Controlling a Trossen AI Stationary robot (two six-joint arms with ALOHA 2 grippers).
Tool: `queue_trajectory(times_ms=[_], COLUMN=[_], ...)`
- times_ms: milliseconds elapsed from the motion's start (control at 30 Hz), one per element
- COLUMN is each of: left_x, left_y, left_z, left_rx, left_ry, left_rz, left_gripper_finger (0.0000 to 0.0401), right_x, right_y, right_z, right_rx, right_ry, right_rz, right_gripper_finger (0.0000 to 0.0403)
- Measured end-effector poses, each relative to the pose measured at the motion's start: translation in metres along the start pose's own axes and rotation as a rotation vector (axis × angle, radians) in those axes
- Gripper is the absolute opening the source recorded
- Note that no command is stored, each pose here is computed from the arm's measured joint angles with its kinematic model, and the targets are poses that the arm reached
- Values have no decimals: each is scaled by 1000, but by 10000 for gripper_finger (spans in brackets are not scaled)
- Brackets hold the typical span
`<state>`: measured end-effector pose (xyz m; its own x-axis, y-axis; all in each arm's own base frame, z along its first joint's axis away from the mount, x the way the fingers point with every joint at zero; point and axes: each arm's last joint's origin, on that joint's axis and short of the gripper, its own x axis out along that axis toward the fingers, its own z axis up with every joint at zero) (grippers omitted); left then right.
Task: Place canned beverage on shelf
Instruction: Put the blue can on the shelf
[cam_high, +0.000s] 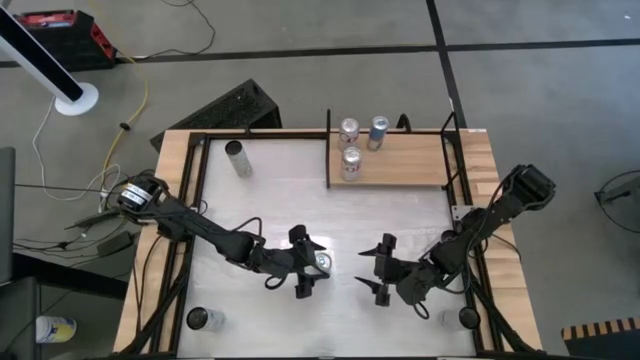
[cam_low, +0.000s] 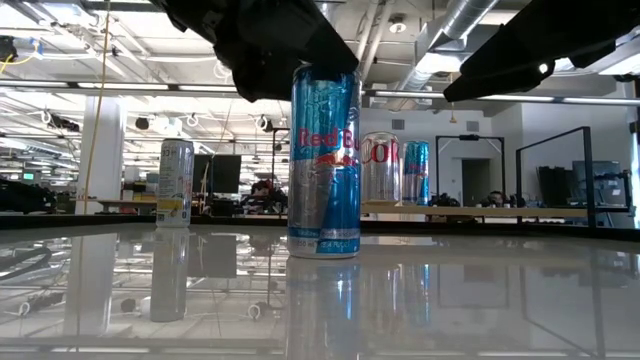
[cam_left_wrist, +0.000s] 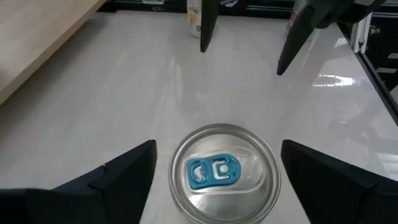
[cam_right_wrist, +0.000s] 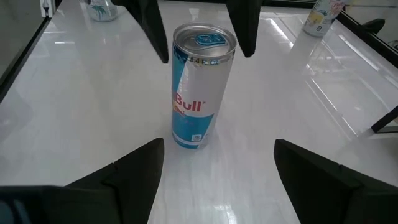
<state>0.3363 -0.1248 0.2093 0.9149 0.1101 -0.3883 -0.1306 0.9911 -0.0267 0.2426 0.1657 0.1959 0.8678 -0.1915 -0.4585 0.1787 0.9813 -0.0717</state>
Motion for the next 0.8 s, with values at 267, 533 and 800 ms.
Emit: queue_trajectory(times_ms=[267,533,800], left_x=[2,3,6], left_y=[7,9,15], left_z=[-1,-1,1], left_rx=[-18,-18,-33], left_ry=[48,56,57], left_rz=[-20,-26,-30], left_gripper_finger=[224,221,221], right_x=[0,0,0], right_y=[0,0,0], right_z=[0,1,-1], right_rx=[19,22,11], right_ry=[-3,-6,4], right_rz=[1,2,-2], right_gripper_finger=[327,327,327])
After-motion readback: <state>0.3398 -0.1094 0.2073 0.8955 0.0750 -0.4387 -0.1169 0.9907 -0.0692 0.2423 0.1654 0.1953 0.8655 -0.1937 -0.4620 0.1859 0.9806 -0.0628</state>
